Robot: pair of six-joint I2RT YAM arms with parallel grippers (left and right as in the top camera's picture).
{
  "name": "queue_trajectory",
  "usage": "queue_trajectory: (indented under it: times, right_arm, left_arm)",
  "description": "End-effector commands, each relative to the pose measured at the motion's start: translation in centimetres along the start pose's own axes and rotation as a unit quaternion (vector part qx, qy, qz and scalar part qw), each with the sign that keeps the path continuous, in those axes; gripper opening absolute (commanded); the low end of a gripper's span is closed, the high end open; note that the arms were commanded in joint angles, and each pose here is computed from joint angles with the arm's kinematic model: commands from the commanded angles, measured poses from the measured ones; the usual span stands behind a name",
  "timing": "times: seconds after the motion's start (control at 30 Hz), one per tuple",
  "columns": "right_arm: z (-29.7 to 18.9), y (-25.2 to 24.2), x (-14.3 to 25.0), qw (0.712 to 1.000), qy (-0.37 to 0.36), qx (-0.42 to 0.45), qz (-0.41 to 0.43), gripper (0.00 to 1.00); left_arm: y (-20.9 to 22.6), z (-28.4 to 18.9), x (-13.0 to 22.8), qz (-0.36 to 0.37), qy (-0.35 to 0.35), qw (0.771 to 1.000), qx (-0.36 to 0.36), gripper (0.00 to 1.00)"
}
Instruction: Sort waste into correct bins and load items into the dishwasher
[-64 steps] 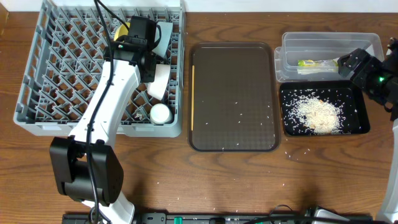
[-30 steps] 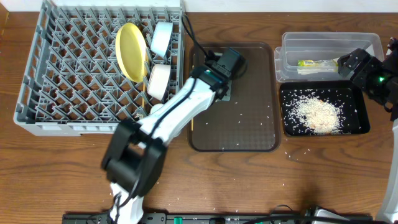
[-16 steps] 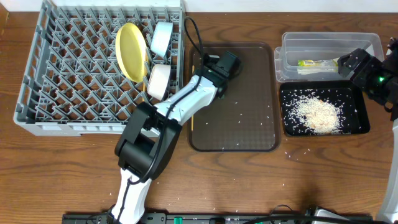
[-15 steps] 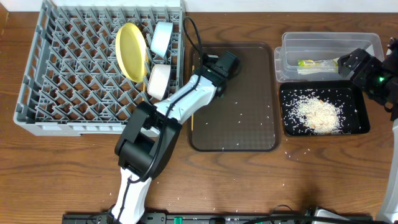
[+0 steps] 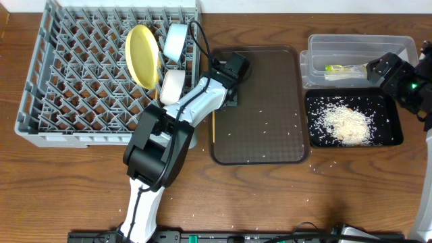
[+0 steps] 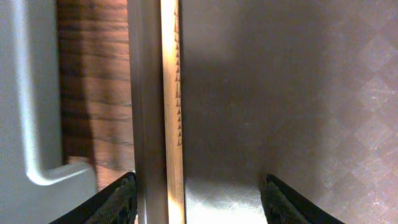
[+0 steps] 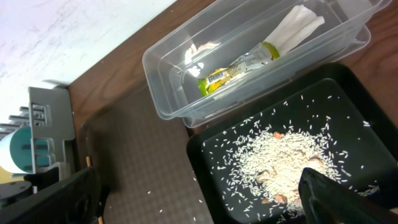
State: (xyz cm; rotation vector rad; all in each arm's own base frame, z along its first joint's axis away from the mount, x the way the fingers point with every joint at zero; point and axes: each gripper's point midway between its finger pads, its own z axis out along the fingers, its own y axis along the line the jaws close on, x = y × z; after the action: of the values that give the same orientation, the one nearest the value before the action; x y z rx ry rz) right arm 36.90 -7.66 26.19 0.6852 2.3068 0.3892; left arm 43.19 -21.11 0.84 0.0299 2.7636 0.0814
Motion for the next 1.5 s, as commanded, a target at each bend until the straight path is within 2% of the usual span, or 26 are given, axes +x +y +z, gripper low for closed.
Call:
queue_trajectory:
  times: [0.0,0.17,0.4,0.47,0.77,1.03,1.2,1.47]
  right_arm:
    - [-0.3,0.2,-0.5,1.0,-0.007,-0.002,0.001,0.99]
    - [-0.3,0.2,-0.5,1.0,-0.007,-0.002,0.001,0.99]
    - [-0.3,0.2,-0.5,1.0,-0.007,-0.002,0.001,0.99]
    - [-0.3,0.2,-0.5,1.0,-0.007,-0.002,0.001,0.99]
    - [-0.3,0.2,-0.5,1.0,-0.007,-0.002,0.001,0.99]
    - [-0.3,0.2,-0.5,1.0,-0.007,-0.002,0.001,0.99]
    - [-0.3,0.2,-0.5,1.0,-0.007,-0.002,0.001,0.99]
    - [-0.3,0.2,-0.5,1.0,-0.007,-0.002,0.001,0.99]
  left_arm:
    - [-0.9,0.7,0.7,0.007,0.017,1.0,0.023,0.64]
    - [-0.8,-1.0,-1.8,-0.001,-0.012,0.999,0.035,0.64]
    - [-0.9,-3.5,-3.4,0.003,-0.041,0.998,0.045,0.64]
    - [-0.8,-3.4,-3.1,-0.013,-0.035,0.998,0.043,0.58]
    - [-0.7,-3.1,-2.5,-0.032,-0.024,0.998,0.039,0.57]
    - [-2.5,-3.6,-1.5,-0.009,-0.022,0.999,0.046,0.58]
    - [-2.1,-2.8,-0.7,-0.004,-0.019,1.0,0.024,0.57]
    - [-0.9,-2.3,-0.6,-0.023,-0.021,1.0,0.004,0.49]
